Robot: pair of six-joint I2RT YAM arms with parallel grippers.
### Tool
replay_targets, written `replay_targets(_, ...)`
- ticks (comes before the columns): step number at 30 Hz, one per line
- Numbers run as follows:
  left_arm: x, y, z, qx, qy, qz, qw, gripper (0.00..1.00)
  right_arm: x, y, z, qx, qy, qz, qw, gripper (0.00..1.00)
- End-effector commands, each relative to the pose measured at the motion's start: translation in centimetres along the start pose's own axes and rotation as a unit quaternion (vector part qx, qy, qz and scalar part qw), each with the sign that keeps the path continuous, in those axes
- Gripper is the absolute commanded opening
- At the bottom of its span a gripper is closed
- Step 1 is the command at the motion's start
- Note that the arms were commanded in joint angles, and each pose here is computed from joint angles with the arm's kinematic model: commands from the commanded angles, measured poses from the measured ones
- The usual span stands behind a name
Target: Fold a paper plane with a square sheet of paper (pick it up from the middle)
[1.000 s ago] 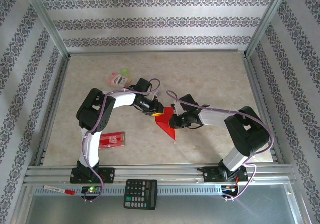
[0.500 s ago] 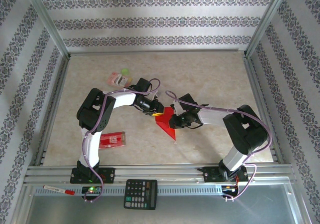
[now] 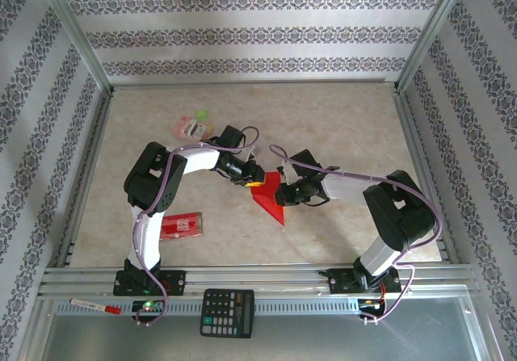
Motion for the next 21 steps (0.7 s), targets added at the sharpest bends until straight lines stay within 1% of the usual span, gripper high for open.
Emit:
replay_targets(1,-2.4,1.9,2.8,0.049,-0.025,0.044,0.998,0.25,0.0,-0.7,-0.1,-0.003,-0.006,-0.006,1.000,0.04)
replay_targets(21,-2.4,1.9,2.8,0.049,-0.024,0.045,0.998,0.26,-0.5,0.9,-0.9,-0.006,0.008,0.012,1.000,0.04)
Point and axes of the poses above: each hand's point on the last joint's axis, 136 mm out from that joint toward the fingers, its own y axis out along the fingers, its own z axis along the line the jaws close on, x = y × z, the point moved 3 cm from there along -y, back along the fingers, and after that the axes turned 5 degrees about y, right-handed, at the moved point
